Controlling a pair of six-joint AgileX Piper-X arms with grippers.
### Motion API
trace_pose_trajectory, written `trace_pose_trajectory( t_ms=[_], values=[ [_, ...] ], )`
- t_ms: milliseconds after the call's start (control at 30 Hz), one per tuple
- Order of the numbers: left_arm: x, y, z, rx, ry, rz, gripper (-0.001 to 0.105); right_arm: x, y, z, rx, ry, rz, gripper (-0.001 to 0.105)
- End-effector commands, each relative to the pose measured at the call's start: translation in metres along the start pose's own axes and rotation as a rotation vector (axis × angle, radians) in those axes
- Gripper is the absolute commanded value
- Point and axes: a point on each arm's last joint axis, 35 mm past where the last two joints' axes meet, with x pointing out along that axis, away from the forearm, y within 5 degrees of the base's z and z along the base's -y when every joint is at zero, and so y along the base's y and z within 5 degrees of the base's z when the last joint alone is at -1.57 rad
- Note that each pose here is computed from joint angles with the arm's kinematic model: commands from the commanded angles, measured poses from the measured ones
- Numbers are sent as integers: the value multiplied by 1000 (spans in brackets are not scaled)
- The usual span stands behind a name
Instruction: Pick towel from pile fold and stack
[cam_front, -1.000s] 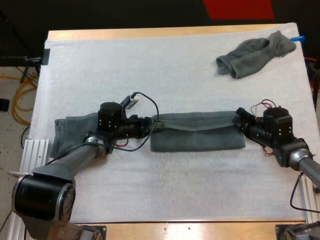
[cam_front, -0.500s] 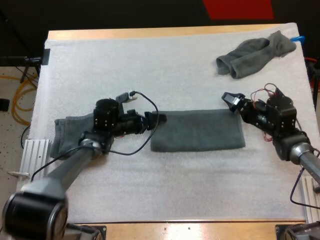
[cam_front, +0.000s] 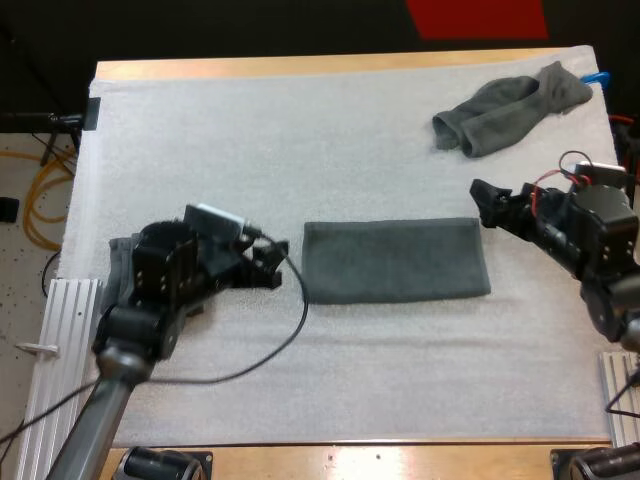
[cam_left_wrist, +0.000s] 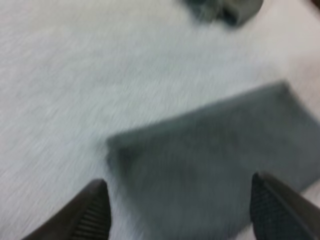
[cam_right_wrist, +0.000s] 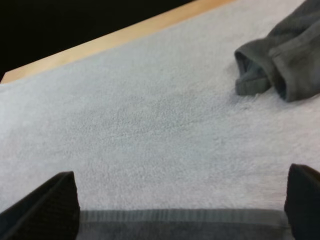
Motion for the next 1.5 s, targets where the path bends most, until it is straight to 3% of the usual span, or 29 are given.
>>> trace_pose_trajectory(
  t_ms=[0,200,500,800,1067,1267,1467],
  values=[
    [-15,-4,-6,19,21,36,59,-13,2,5,-33,-10,-15,80],
    [-60,-20,-23,34,9,34,71,-47,8,5,-40,-2,-20,80],
    [-102,-33,-48,-2,-8,-11,71,-78,13,-8,-22,90,-33,80],
    [-102,-36,-39,43,-85,-35,71,-70,12,-13,113,153,-9,80],
    [-105,-43,-24,106,-209,-91,71,-61,10,-16,85,188,-13,80],
    [-104,-42,-26,88,-191,-87,71,-44,6,-12,94,231,-46,80],
    [-104,-42,-27,85,-186,-85,71,-16,2,4,37,272,-42,80]
  ],
)
